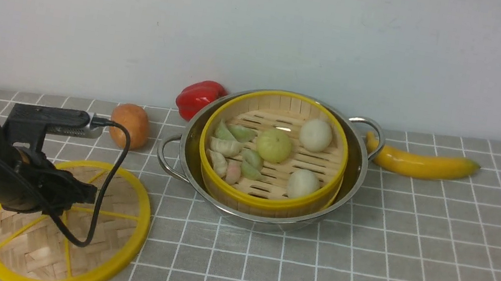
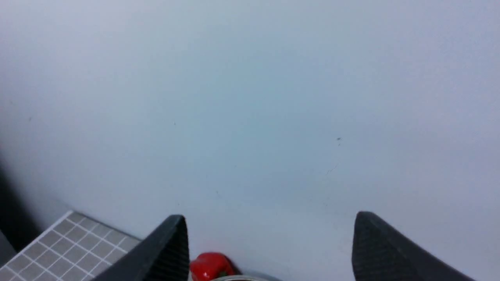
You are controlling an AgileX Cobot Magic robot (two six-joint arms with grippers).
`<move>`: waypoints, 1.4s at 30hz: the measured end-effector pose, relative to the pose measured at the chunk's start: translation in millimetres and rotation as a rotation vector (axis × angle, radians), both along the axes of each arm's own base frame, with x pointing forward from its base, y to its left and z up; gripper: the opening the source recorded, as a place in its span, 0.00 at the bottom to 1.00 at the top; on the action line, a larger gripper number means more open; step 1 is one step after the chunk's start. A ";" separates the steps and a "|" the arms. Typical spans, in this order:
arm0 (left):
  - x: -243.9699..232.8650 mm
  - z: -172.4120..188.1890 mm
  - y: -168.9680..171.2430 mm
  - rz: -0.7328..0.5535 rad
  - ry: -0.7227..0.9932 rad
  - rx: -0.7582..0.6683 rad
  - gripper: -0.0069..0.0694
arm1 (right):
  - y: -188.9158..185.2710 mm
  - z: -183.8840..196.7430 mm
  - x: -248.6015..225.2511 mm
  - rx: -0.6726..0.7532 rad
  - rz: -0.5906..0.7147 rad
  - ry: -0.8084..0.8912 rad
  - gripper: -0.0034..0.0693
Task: Place the steamer in the pot on the grey tablecloth, and put the lid on the steamer.
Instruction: 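Grasp the bamboo steamer lid lying on the table by its centre knob, then place the yellow bamboo steamer lid onto the steamer in the pot with the left gripper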
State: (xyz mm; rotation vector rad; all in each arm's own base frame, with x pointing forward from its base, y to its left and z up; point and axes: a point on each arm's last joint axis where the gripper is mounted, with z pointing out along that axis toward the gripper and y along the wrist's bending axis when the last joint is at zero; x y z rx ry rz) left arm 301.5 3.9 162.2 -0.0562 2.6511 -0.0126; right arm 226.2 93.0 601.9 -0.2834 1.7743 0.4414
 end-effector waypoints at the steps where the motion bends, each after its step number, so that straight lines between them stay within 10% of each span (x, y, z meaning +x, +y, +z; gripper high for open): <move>1: 1.0 -2.4 0.0 0.000 0.007 0.000 0.41 | -4.9 6.4 -12.1 0.005 0.000 -0.024 0.79; 13: 15.4 5.8 0.8 -0.013 0.050 0.013 0.24 | -39.8 19.0 -80.0 -0.028 -0.103 -0.121 0.79; 24: 58.8 112.4 3.8 -0.078 0.069 0.139 0.24 | -83.7 -35.3 -139.7 -0.133 -0.322 -0.043 0.79; 31: 86.0 161.2 -97.0 -0.393 -0.178 0.081 0.24 | -98.3 -73.7 -179.9 -0.055 -0.342 0.007 0.79; 42: 106.3 116.4 -222.7 -0.641 -0.153 0.117 0.24 | -93.6 -86.8 -193.9 0.044 -0.262 0.056 0.79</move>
